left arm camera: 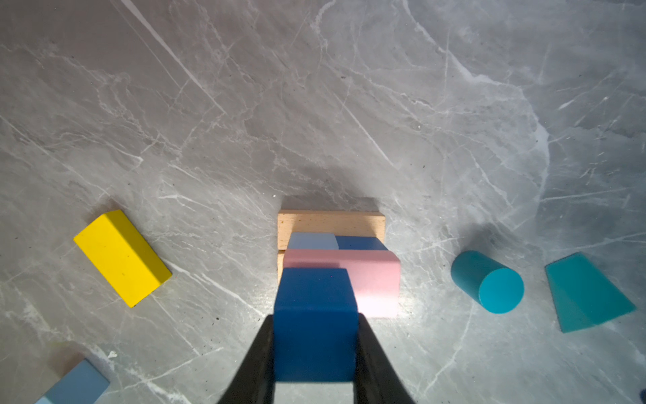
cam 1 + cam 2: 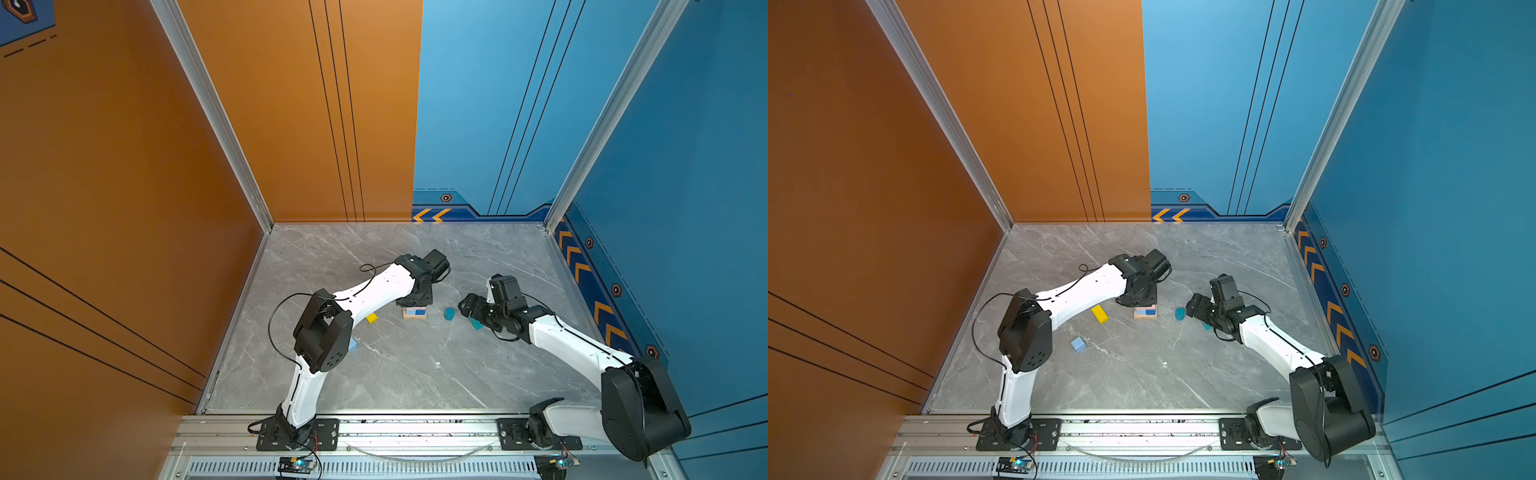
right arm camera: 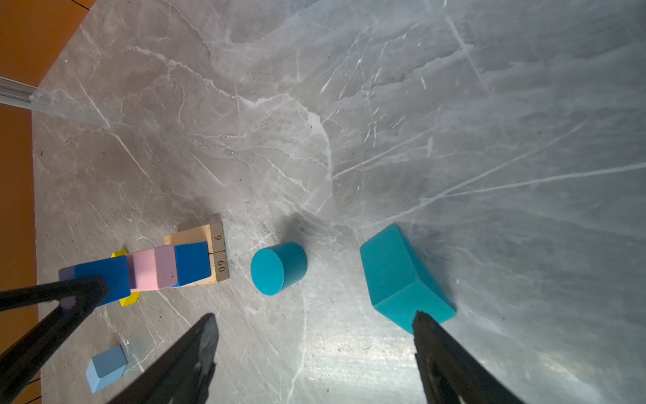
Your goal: Build the wood block tower
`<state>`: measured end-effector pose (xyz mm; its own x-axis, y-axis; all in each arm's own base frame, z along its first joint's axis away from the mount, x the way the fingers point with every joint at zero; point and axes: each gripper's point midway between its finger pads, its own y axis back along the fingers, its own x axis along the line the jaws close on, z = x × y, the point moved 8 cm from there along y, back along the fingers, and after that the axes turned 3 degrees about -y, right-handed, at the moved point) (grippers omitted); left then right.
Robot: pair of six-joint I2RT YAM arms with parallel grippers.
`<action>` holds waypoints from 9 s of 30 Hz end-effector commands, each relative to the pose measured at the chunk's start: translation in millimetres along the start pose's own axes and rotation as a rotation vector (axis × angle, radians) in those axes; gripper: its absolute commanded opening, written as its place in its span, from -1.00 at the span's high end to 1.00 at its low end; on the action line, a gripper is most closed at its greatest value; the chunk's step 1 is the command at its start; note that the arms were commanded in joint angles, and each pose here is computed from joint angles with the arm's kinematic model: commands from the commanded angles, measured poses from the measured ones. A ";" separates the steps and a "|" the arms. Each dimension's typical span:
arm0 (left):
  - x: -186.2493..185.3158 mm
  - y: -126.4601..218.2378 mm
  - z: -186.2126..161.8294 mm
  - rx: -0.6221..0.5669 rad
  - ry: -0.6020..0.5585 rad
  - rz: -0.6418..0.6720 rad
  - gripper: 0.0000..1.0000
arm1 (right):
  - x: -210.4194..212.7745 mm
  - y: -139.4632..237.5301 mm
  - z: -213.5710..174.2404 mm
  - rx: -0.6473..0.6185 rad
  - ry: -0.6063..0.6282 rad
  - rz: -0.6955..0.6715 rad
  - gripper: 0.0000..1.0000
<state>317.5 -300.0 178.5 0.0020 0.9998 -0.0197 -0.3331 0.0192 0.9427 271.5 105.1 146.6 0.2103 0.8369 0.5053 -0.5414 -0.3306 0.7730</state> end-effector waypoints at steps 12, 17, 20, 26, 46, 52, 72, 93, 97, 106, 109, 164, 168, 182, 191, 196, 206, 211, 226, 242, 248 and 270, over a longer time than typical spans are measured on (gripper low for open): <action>-2.3 -4.4 -2.0 0.015 0.001 0.028 0.59 | -1.7 0.6 -0.2 0.000 0.003 0.007 -0.77; -2.8 -5.2 -2.0 0.017 0.000 0.028 0.53 | -2.4 0.7 -0.9 0.000 0.003 0.005 -0.76; -2.8 -5.8 -2.2 0.019 0.000 0.028 0.50 | -2.1 0.6 -1.0 0.000 0.004 0.006 -0.76; -3.7 -7.4 -2.7 0.026 0.000 0.024 0.47 | -2.2 0.9 -0.6 -0.001 0.003 0.007 -0.77; -2.7 -10.6 -3.8 0.035 -0.004 0.030 0.14 | -2.9 0.7 -1.1 -0.002 0.000 0.004 -0.77; -2.7 -9.1 -3.1 0.030 -0.002 0.028 0.05 | -3.0 0.6 -1.3 0.000 0.000 0.004 -0.76; 2.4 63.7 11.2 -0.128 -0.024 -0.066 -0.25 | -1.4 28.7 2.5 -0.066 0.025 -0.016 -0.75; 116.1 169.0 -12.6 -0.599 -0.040 -0.139 -0.28 | 128.1 99.7 -40.4 -0.079 0.497 0.136 -0.42; 149.9 168.5 -27.7 -0.657 -0.008 -0.148 -0.37 | 166.0 82.8 -62.3 -0.001 0.604 0.124 -0.43; 233.0 151.9 -69.5 -0.732 0.177 -0.054 -0.41 | 243.4 25.7 -124.3 0.232 0.818 0.129 -0.50; 246.9 150.6 -81.3 -0.765 0.208 -0.025 -0.41 | 262.2 6.4 -147.0 0.305 0.872 0.111 -0.53; 289.0 155.6 -120.1 -0.903 0.377 0.143 -0.51 | 283.0 -122.0 -210.1 0.514 0.971 0.019 0.39; 289.0 155.9 -120.1 -0.903 0.377 0.142 -0.51 | 285.2 -114.9 -206.1 0.510 0.952 0.011 0.56; 286.6 154.4 -118.6 -0.890 0.364 0.132 -0.51 | 301.0 -55.0 -166.9 0.408 0.902 0.013 0.65; 277.6 149.0 -111.2 -0.855 0.334 0.088 -0.47 | 293.2 -1.6 -125.2 0.324 0.854 -0.019 0.64; 259.4 140.9 -97.4 -0.821 0.267 -0.023 -0.45 | 274.7 31.6 -95.5 0.262 0.809 -0.058 0.65; 198.7 105.5 -60.5 -0.582 0.037 -0.300 -0.40 | 213.9 43.3 -47.5 0.210 0.705 -0.201 0.65; 174.6 90.8 -48.7 -0.530 -0.010 -0.402 -0.37 | 191.3 31.8 -29.8 0.211 0.641 -0.238 0.67; 123.2 61.2 -34.4 -0.414 -0.128 -0.493 -0.36 | 165.6 -4.6 -3.6 0.210 0.473 -0.280 0.68; 117.7 54.7 -33.8 -0.388 -0.138 -0.497 -0.36 | 166.2 -35.3 -9.6 0.237 0.428 -0.270 0.65; 114.7 50.3 -32.3 -0.364 -0.142 -0.496 -0.35 | 163.7 -41.3 -11.5 0.243 0.425 -0.280 0.60; 106.0 45.7 -32.6 -0.323 -0.173 -0.498 -0.35 | 155.9 -55.1 -3.5 0.246 0.383 -0.296 0.50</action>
<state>271.1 -188.1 203.1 0.3470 0.8670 -0.3577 -0.5351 0.4963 0.6836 329.3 254.9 188.9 -0.0291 0.9932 0.1125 -0.2964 -0.1161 0.9480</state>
